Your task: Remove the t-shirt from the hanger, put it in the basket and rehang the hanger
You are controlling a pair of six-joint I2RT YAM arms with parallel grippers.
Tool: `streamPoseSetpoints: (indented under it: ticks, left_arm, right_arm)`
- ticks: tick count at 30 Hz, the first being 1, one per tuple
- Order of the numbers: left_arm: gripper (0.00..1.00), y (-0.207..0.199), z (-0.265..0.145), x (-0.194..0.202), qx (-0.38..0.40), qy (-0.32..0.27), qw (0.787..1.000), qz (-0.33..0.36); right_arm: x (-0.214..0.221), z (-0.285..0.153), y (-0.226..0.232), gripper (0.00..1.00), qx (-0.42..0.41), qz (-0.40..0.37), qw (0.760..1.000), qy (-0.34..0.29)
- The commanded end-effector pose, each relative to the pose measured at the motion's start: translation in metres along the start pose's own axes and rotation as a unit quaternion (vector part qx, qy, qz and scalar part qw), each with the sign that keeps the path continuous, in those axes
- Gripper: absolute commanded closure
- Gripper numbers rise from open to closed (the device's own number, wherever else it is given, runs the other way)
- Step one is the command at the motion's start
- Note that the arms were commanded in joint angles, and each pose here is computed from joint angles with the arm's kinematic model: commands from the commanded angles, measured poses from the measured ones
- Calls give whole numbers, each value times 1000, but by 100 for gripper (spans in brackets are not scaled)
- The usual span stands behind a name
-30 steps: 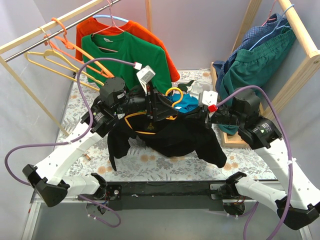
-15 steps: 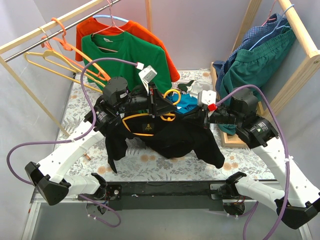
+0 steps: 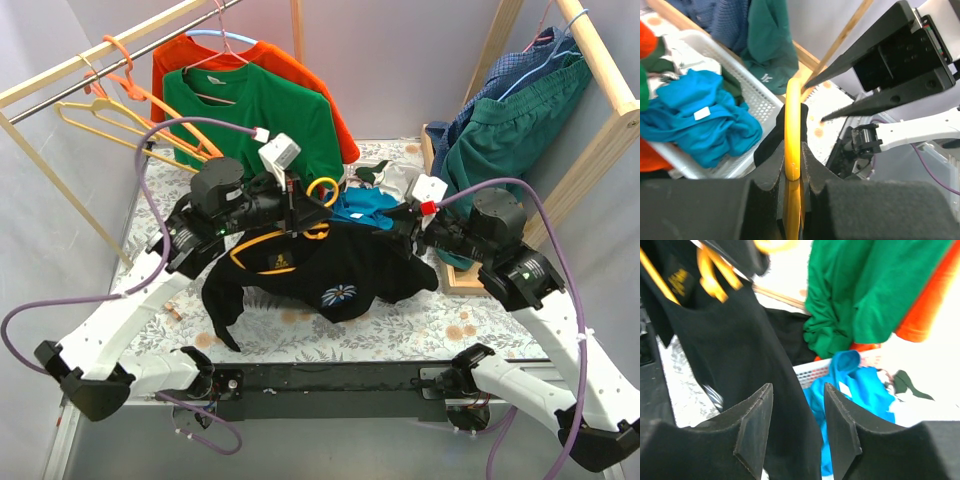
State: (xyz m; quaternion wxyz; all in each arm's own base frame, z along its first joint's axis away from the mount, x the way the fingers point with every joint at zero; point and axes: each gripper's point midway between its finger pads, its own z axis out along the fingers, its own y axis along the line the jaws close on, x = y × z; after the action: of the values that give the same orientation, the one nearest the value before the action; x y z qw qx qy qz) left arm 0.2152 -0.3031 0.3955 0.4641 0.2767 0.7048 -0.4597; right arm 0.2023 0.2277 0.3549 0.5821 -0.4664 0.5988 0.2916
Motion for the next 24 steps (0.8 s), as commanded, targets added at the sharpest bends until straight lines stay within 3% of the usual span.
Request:
streamPoseSetpoints:
  ticks: [1, 15, 18, 22, 24]
  left_arm:
    - [100, -19, -50, -41, -25, -70, 997, 37]
    - [100, -33, -90, -64, -48, -113, 991, 54]
    - [100, -31, -94, -64, -59, -114, 990, 54]
    - [100, -32, -103, -64, -64, -123, 989, 54]
    - [100, -30, -107, -63, -73, -124, 988, 53]
  right_arm:
    - [-5, -12, -11, 46, 45, -7, 999, -1]
    - [39, 11, 3, 43, -10, 47, 997, 59]
    - [39, 15, 4, 55, -17, 51, 997, 57]
    - [42, 16, -1, 91, -4, 54, 997, 63]
    - [44, 15, -4, 99, 7, 54, 996, 67]
